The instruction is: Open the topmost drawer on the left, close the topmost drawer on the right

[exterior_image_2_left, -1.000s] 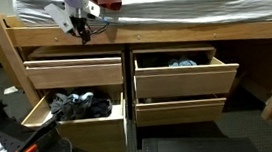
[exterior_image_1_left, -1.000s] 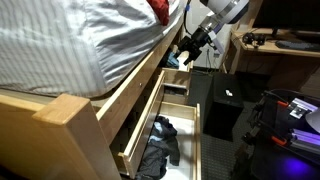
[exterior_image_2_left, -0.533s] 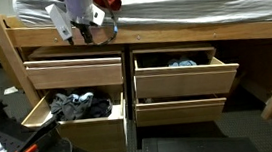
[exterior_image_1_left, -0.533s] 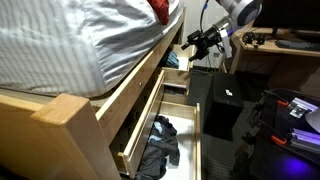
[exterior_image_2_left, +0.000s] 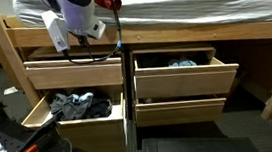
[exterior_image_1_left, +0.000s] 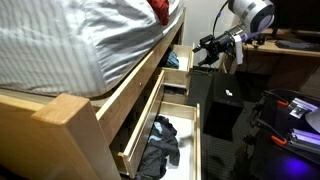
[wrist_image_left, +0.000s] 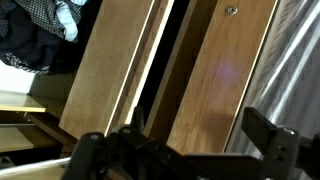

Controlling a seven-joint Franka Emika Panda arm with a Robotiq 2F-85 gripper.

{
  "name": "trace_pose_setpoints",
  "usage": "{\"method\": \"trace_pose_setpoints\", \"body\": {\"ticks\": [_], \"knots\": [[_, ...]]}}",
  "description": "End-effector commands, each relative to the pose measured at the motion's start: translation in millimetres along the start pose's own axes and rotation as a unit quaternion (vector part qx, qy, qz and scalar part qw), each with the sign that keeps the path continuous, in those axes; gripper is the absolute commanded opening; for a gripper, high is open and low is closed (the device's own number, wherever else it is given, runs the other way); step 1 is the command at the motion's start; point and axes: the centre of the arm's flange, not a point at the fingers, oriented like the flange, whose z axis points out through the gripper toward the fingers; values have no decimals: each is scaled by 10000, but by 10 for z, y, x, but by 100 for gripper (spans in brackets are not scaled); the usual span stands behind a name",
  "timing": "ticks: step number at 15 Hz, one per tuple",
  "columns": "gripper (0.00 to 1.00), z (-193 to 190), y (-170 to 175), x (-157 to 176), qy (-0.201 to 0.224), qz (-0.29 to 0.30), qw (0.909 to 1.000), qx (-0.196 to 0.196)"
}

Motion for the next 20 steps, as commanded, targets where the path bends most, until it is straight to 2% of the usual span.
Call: {"method": "trace_pose_setpoints", "body": {"ticks": [1, 4, 6, 7, 9, 12, 13, 15, 18, 20], "knots": [[100, 445, 143, -75, -578, 268, 9977, 228], [100, 1130, 251, -313, -1371, 569, 9877, 481], [100, 1476, 311, -480, -1862, 785, 9771, 672], [100, 1108, 169, -584, -1506, 598, 9852, 560], [100, 1283, 254, -671, -1670, 645, 9824, 525], [100, 1202, 216, -571, -1556, 588, 9847, 523], [100, 1180, 197, -562, -1163, 507, 9913, 352], [100, 1253, 313, -463, -766, 504, 9958, -75], [100, 1377, 586, -304, -191, 615, 9950, -766], [100, 1398, 681, -234, 105, 568, 9904, -1257]]}}
